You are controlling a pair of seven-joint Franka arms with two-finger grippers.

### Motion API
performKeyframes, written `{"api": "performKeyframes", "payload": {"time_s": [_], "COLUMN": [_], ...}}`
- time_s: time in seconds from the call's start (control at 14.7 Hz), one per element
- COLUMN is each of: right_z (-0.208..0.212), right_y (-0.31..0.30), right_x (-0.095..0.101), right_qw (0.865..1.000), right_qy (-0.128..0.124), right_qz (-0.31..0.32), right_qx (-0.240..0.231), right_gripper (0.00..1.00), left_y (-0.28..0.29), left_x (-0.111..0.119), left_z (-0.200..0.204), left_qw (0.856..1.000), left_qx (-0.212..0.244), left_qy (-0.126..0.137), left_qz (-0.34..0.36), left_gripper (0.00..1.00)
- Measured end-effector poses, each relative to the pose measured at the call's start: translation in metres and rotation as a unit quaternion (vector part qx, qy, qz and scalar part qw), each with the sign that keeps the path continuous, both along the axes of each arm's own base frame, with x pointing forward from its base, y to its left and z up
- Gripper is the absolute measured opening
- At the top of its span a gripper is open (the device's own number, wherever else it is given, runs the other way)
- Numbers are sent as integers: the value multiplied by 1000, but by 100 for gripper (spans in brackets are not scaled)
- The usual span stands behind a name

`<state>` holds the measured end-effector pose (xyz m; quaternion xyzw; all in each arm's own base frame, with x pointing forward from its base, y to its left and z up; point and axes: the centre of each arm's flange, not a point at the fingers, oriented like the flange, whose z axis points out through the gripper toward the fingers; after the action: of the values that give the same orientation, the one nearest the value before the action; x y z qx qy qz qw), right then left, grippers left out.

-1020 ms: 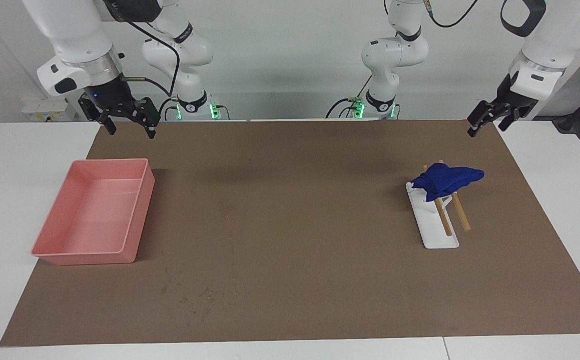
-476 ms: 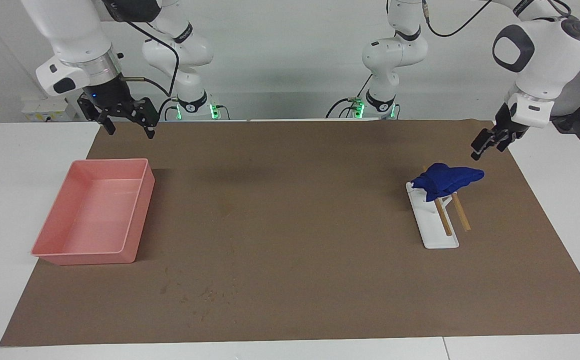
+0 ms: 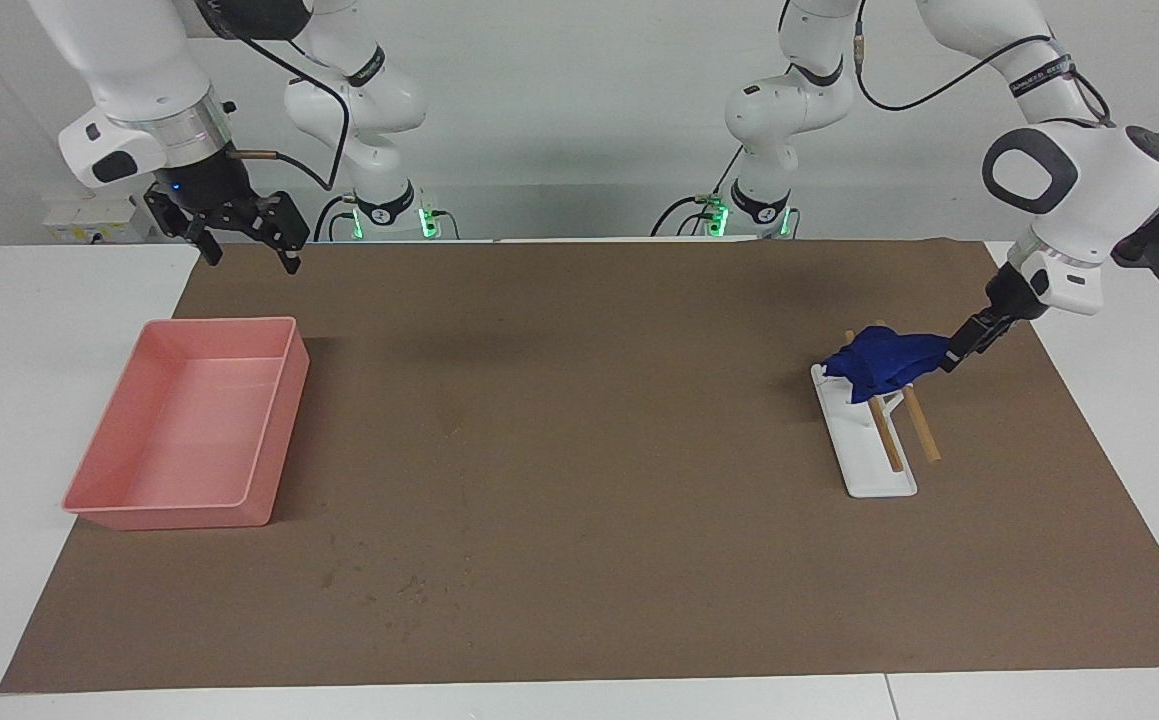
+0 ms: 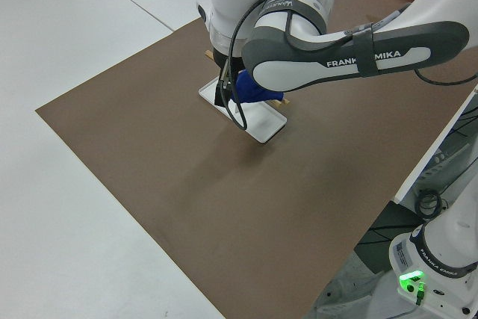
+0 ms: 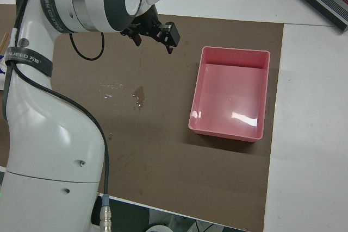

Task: Wipe water with towel using both arms
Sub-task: 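Grasp the blue cloth on the white tray with the left gripper, then lift the blue cloth with the left gripper while the right gripper approaches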

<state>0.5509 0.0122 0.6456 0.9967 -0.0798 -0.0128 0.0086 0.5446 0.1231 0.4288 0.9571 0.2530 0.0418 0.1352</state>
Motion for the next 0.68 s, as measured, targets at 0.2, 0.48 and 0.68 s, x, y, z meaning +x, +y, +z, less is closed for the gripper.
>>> {"api": "performKeyframes", "payload": {"time_s": [0.2,0.48,0.68], "right_z": [-1,-2,-3], "right_y": [-16,-19,-19], "right_x": [-1,-1,-1], "right_qw": [1000,1000,1000], "right_qy": [-7,-6,-5], "right_qz": [1,-1,-1], "right_qx": [0,0,1], "right_gripper": [100,100,100], "left_y": [-3,-6,-10], "left_x": [-6,-10,-9], "left_z": [-17,-19,-11], "left_qw": [999,996,995], "left_qx": [-44,-60,-72], "left_qy": [3,24,43], "left_qz": [31,57,61], "left_gripper": [100,100,100]}}
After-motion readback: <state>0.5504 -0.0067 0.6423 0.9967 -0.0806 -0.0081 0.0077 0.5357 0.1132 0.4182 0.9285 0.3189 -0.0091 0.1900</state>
